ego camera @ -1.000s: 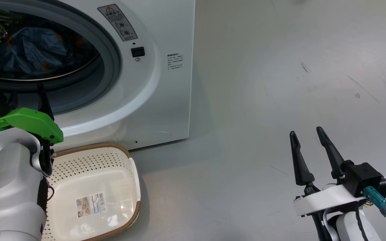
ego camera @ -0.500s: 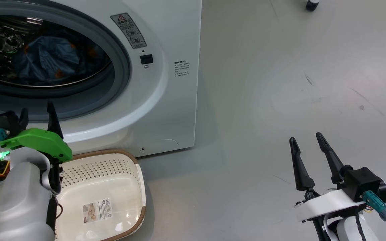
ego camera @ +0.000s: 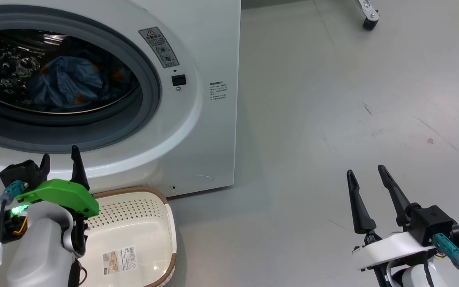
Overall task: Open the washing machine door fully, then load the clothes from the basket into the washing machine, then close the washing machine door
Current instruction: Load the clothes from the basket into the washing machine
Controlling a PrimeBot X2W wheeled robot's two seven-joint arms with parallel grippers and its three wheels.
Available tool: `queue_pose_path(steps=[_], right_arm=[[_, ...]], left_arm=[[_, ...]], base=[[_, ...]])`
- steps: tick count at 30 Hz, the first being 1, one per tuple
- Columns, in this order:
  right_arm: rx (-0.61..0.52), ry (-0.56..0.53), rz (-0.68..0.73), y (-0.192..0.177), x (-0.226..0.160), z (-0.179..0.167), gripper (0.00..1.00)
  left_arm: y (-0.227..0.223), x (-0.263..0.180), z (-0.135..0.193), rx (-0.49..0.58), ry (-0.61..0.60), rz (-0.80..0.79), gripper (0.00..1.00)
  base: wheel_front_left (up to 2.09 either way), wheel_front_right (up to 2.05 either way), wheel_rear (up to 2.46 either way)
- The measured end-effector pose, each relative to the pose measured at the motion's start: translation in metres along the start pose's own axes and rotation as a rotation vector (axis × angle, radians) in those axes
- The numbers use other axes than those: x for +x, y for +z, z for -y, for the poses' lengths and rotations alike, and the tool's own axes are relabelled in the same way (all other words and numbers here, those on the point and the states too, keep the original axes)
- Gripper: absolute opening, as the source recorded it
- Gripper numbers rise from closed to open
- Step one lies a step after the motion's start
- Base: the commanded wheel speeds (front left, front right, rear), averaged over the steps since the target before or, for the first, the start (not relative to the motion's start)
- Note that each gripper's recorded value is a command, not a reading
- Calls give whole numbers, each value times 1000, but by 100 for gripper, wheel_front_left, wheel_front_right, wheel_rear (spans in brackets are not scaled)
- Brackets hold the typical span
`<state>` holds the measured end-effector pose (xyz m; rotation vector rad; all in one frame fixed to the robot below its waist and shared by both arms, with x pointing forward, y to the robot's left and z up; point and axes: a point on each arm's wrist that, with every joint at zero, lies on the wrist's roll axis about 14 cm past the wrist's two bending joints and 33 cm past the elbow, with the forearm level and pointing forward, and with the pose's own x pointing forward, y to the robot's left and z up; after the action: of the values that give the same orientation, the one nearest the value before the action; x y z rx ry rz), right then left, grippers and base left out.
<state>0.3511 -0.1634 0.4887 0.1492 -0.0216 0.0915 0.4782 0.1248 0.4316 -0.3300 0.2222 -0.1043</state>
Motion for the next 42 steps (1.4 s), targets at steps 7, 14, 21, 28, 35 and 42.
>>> queue_pose_path(steps=[7, 14, 21, 28, 35, 42], right_arm=[[-1, 0, 0, 0, -4, 0, 100], [-9, 12, 14, 5, -3, -1, 100], [-11, 29, 13, 4, -6, -5, 100], [-11, 53, 25, 8, -5, -12, 100], [-7, 72, 24, 7, -8, -19, 100], [-7, 79, 33, 10, -8, -21, 100]], left_arm=[[-2, -12, -3, -6, 6, 8, 100], [2, -24, 1, -21, -5, 38, 100], [8, -40, -6, -25, 10, 69, 100], [10, -55, -14, -27, 29, 89, 100], [20, -66, -13, -2, 20, 128, 100], [20, -76, -11, 10, 13, 141, 100]], base=[[0, 0, 0], [0, 0, 0], [0, 0, 0], [0, 0, 0], [0, 0, 0], [0, 0, 0]])
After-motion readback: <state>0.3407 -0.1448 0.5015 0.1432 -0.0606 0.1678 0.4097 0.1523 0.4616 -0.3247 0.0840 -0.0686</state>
